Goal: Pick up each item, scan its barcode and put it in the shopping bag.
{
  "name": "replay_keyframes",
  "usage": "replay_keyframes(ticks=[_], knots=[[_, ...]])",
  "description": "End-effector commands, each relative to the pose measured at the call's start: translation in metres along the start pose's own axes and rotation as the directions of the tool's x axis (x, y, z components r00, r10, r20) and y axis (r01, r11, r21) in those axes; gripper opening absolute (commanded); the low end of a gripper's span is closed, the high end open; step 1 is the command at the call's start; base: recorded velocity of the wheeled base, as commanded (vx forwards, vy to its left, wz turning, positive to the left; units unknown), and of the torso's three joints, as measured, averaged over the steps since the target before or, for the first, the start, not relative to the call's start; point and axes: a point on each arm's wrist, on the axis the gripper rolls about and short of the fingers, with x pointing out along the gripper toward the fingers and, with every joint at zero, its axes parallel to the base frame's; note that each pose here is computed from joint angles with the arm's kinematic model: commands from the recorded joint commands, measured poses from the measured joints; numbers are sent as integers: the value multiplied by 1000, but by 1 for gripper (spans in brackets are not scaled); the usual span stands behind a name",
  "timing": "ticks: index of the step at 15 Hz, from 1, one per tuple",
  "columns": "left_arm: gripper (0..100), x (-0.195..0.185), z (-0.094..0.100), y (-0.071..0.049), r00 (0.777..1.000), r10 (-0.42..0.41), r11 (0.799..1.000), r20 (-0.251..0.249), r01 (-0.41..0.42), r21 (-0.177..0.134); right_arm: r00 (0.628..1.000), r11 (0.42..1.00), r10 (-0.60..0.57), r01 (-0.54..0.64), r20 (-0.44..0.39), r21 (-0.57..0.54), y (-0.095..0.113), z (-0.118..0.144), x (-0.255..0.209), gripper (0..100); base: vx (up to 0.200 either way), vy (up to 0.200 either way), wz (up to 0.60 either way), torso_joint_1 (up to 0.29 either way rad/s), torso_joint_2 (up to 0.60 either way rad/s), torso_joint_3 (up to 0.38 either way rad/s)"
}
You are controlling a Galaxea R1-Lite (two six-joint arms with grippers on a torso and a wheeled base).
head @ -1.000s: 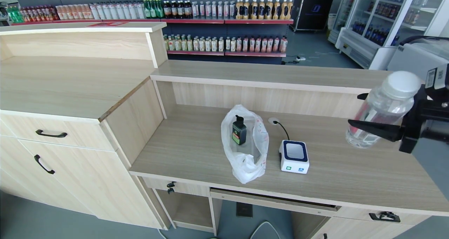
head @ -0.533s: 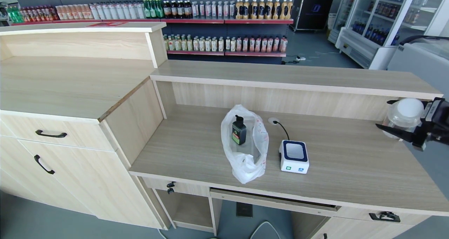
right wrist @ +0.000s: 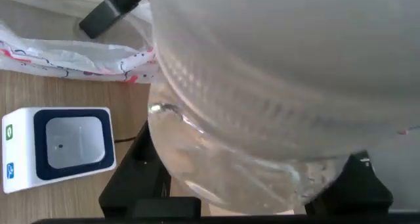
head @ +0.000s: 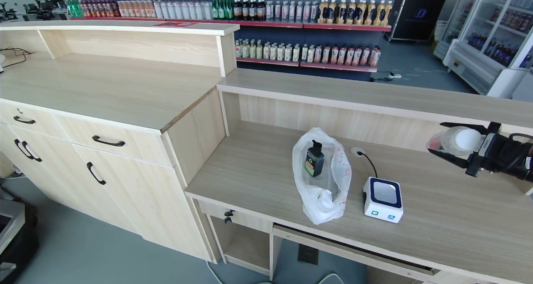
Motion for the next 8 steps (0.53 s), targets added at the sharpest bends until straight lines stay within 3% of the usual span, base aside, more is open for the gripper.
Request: replay_keyframes(ticks=[1, 4, 8], knots=[[100, 0, 0, 0, 1000, -2, 1000, 0, 2, 0, 999, 999, 37, -38, 25, 29, 23, -25, 14, 0, 0, 0, 0, 0, 0, 0], [100, 0, 0, 0, 1000, 0, 1000, 0, 0, 0, 999, 999, 35, -36, 38, 25, 43, -48, 29, 0, 0, 0, 0, 0, 0, 0], [100, 0, 0, 0, 1000, 0, 1000, 0, 0, 0, 995, 999, 38, -38, 88, -3, 57, -51, 50, 0, 0, 0, 0, 0, 0, 0]])
